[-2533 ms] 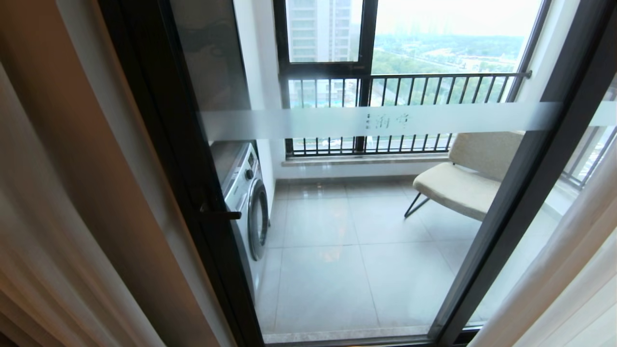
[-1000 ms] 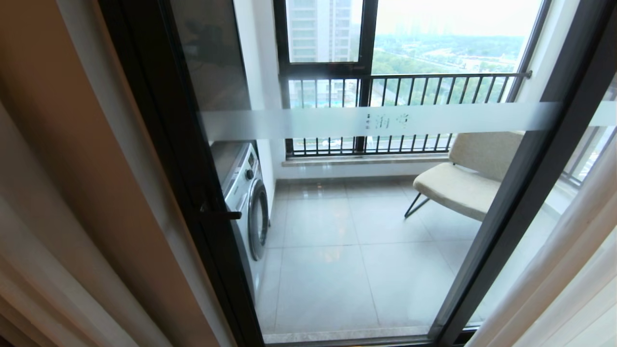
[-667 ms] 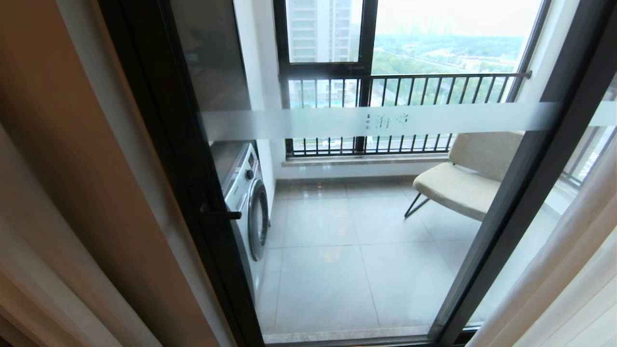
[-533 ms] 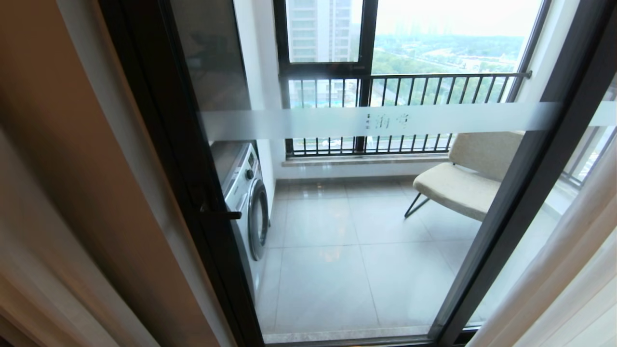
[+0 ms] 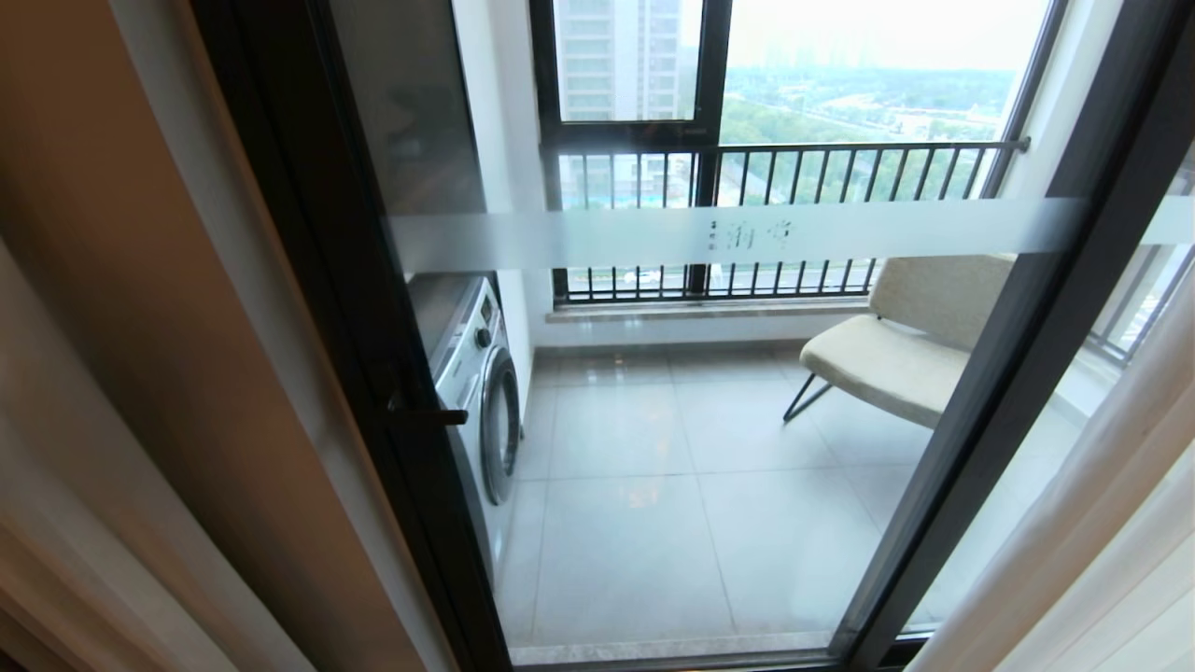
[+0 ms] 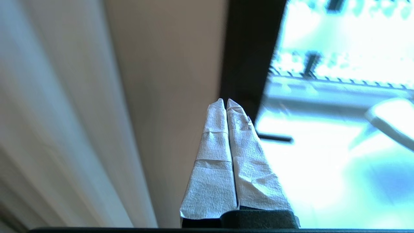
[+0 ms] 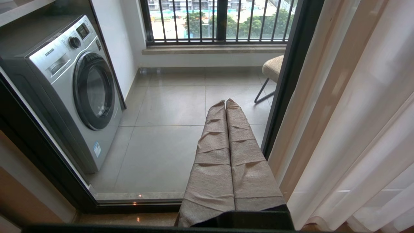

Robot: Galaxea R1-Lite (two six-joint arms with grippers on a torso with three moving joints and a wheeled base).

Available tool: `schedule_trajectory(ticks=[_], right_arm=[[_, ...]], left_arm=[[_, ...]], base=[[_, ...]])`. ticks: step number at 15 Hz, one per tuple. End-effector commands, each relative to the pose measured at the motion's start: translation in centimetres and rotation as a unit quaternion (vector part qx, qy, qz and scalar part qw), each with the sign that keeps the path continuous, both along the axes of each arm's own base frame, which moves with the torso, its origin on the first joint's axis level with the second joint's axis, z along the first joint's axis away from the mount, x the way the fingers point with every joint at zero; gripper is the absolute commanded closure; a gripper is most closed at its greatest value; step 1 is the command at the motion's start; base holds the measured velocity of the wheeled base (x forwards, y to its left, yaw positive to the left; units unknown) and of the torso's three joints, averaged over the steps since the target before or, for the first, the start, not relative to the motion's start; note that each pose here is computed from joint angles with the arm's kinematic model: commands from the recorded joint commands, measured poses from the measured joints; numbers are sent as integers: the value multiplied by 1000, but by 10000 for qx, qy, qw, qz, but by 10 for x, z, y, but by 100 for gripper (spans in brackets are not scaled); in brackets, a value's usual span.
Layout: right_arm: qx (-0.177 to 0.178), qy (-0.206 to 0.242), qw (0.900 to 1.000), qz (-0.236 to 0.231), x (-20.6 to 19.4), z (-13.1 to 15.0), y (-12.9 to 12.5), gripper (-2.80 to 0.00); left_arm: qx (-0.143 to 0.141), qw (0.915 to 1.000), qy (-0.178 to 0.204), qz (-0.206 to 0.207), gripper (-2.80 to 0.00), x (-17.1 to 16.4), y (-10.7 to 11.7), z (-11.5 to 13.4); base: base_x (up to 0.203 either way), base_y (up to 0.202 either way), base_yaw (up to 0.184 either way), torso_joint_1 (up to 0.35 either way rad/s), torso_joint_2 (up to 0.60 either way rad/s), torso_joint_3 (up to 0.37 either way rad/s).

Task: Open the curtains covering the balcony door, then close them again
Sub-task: Pull the inner curtains open on both sides

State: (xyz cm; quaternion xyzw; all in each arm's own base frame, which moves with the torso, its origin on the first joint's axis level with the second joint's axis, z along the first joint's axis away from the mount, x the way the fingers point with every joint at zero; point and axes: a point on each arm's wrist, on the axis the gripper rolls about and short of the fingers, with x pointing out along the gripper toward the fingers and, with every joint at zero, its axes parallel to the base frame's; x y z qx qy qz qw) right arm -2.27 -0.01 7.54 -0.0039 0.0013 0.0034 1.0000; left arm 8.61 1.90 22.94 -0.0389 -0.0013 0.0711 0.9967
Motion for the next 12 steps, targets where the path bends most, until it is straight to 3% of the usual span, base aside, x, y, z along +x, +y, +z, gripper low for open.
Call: schedule_trajectory(ticks=[1, 5, 12], right_arm=[[1, 3, 10000, 4, 0, 0, 0, 0], [-2, 2, 10000, 4, 0, 0, 0, 0], [1, 1, 10000, 2, 0, 0, 0, 0]], left_arm=[[-77, 9968, 419, -679, 0, -19, -14, -14], [-77, 9942, 611, -882, 0, -52, -19, -45], [176, 9961, 246, -825, 0, -88, -22, -96]], base=[[0, 0, 0, 0, 0, 0], [0, 0, 0, 0, 0, 0], [0, 0, 0, 0, 0, 0]])
